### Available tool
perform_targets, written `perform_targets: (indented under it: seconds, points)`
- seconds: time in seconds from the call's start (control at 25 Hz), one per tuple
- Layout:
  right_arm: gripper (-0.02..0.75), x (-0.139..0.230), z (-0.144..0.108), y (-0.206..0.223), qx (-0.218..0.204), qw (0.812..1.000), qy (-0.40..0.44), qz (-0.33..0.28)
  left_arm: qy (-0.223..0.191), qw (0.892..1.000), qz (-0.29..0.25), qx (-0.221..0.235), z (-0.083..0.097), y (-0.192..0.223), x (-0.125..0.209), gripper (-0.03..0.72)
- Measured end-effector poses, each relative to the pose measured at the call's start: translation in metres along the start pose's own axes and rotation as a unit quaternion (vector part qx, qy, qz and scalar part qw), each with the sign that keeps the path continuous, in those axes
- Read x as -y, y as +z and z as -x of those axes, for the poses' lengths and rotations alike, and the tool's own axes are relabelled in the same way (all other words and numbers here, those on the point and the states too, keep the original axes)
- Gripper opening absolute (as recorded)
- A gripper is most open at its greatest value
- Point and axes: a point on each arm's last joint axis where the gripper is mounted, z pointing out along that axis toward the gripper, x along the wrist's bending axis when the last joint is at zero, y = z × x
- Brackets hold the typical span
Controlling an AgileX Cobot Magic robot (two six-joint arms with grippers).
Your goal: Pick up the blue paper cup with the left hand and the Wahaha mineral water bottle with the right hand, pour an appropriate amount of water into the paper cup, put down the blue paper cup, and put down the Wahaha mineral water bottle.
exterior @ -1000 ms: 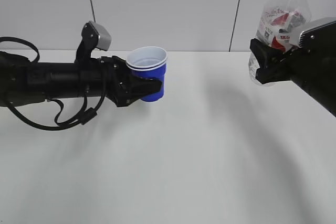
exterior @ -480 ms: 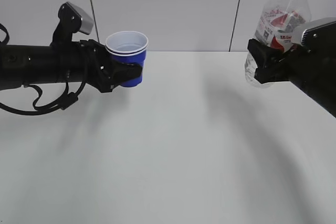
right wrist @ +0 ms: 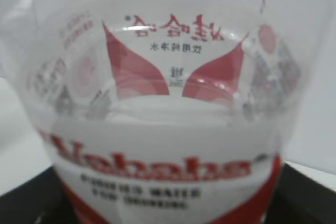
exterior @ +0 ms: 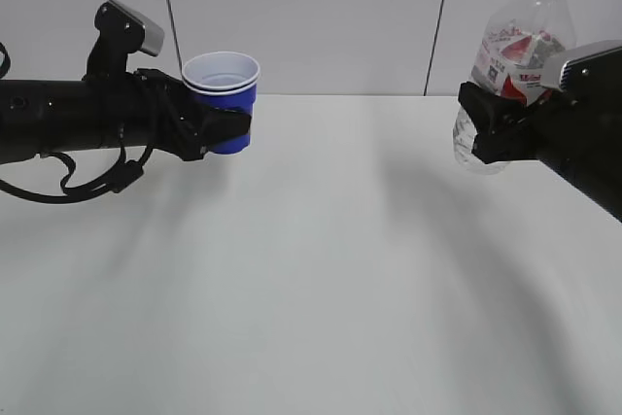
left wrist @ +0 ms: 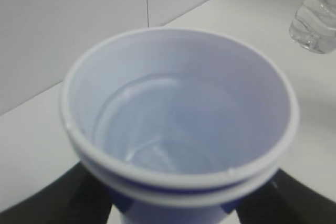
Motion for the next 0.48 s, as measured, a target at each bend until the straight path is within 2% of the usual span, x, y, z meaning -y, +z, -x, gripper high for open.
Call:
perform_targets:
  seconds: [0.48]
  points:
    - [0.491, 0.0003, -0.0001, -0.0003, 0.0, 1.0, 0.001, -0.001, 0.005, 1.0, 0.014, -0.002, -0.0004, -0.0001, -0.0025, 0.49]
